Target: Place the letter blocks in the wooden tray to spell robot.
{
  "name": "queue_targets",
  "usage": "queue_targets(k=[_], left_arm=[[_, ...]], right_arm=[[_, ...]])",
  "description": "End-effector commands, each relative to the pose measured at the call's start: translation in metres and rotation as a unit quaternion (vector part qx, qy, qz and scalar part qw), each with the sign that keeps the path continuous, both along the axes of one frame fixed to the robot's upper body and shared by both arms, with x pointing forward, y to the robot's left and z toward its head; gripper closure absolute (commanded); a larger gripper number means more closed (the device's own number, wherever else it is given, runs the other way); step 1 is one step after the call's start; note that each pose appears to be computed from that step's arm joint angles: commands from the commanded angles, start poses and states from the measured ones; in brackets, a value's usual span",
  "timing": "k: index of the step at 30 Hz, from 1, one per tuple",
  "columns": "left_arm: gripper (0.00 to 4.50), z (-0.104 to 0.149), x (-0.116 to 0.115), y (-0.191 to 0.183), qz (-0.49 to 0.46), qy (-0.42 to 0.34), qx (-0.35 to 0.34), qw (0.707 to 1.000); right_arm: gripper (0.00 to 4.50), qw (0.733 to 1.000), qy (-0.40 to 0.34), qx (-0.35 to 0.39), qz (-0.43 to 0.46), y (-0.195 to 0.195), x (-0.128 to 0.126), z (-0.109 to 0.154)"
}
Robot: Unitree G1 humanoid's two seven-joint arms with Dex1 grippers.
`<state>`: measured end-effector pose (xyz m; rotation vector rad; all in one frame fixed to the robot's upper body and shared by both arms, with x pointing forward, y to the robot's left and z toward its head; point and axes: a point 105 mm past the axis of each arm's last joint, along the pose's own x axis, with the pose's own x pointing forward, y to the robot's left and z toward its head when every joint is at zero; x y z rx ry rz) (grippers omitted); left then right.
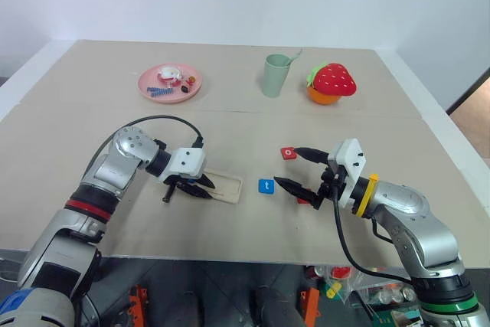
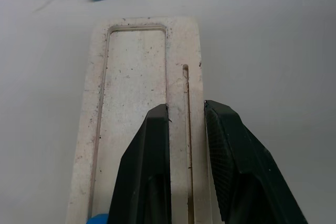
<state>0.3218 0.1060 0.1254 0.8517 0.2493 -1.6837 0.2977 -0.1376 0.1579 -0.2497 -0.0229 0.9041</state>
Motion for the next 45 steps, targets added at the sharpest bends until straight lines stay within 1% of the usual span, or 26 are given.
queue_targets(k=[1, 7, 14, 18, 22, 30, 37, 45], left_arm=[[4.05, 0.013, -0.001, -0.015, -0.043, -0.028, -0.002, 0.999], [4.05, 0.015, 0.002, -0.034, -0.067, -0.04, 0.006, 0.997], [4.05, 0.006, 0.004, -0.036, -0.089, -0.043, 0.04, 0.994], [4.05, 0.008, 0.002, -0.037, -0.093, -0.036, 0.037, 0.994], [4.05, 0.012, 0.006, -0.036, -0.086, -0.041, 0.035, 0.995], [4.05, 0.01, 0.007, -0.031, -0.079, -0.038, 0.039, 0.995], [4.05, 0.005, 0.007, -0.016, -0.066, -0.036, 0.052, 0.996], [4.05, 0.004, 0.005, -0.02, -0.071, -0.035, 0.047, 0.996]], right_arm=[[0.0, 0.999, -0.034, 0.006, -0.015, -0.005, 0.0, 0.015], [0.0, 0.999, -0.036, 0.006, -0.026, -0.008, 0.0, 0.015], [0.0, 0.999, -0.034, 0.009, -0.029, -0.006, 0.0, 0.013], [0.0, 0.999, -0.033, 0.011, -0.029, -0.005, 0.0, 0.013], [0.0, 0.999, -0.033, 0.013, -0.031, -0.005, 0.0, 0.014], [0.0, 0.999, -0.031, 0.015, -0.031, -0.003, 0.001, 0.013], [0.0, 0.999, -0.028, 0.015, -0.034, -0.004, 0.0, 0.011], [0.0, 0.999, -0.029, 0.015, -0.032, -0.003, 0.002, 0.012]])
